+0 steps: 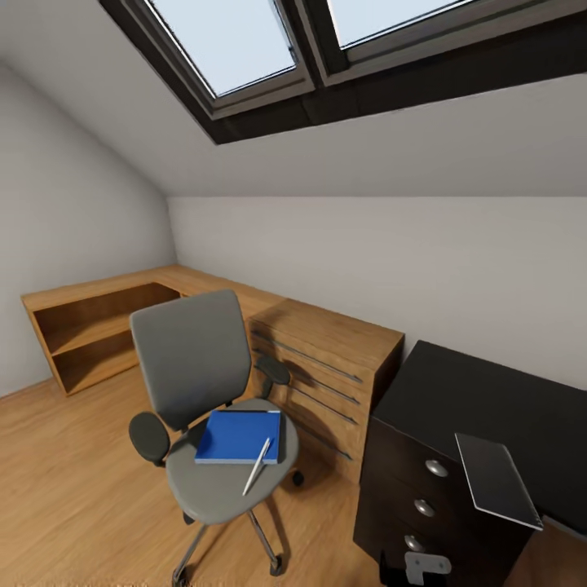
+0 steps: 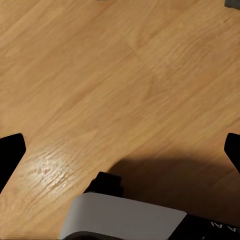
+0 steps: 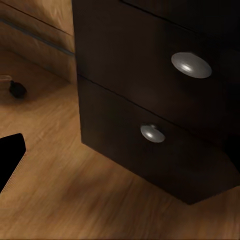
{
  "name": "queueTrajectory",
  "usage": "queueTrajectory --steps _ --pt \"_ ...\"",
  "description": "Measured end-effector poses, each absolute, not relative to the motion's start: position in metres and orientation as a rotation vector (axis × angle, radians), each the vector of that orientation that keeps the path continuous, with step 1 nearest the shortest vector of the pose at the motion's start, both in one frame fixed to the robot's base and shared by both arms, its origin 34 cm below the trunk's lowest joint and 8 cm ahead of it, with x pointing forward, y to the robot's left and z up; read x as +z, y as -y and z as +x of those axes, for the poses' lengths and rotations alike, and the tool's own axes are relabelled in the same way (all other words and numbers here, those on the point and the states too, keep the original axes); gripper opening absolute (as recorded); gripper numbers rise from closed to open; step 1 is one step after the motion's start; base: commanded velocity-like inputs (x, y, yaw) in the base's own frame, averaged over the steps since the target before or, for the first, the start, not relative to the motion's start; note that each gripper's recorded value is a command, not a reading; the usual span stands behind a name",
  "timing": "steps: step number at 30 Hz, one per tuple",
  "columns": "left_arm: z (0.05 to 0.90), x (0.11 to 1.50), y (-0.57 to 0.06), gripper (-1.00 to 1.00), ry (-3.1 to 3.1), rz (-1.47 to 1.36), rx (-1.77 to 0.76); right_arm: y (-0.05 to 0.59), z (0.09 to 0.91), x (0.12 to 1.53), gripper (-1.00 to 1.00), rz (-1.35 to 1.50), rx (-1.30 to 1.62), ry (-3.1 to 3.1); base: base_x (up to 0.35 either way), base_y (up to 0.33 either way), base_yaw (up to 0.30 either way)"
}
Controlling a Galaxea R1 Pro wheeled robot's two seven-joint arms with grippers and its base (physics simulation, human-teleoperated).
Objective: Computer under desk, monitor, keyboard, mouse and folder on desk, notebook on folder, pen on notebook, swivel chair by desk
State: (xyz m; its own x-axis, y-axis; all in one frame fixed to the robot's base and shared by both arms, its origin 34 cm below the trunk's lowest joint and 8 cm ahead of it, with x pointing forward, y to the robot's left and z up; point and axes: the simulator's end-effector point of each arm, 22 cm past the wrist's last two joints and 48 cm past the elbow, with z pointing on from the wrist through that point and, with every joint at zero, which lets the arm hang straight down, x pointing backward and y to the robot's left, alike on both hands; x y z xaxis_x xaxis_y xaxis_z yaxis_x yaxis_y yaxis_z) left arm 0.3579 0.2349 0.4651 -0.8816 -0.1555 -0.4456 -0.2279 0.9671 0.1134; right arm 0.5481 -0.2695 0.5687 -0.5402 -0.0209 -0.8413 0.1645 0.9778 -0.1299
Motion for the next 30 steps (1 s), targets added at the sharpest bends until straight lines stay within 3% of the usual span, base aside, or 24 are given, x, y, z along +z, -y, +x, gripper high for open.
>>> queueTrajectory --steps 30 --pt "0.346 0.458 -0.236 1.0 -2.704 -0.277 0.233 0.271 0.539 0.555 1.0 0.101 -0.245 -2.162 0.0 0.0 0.205"
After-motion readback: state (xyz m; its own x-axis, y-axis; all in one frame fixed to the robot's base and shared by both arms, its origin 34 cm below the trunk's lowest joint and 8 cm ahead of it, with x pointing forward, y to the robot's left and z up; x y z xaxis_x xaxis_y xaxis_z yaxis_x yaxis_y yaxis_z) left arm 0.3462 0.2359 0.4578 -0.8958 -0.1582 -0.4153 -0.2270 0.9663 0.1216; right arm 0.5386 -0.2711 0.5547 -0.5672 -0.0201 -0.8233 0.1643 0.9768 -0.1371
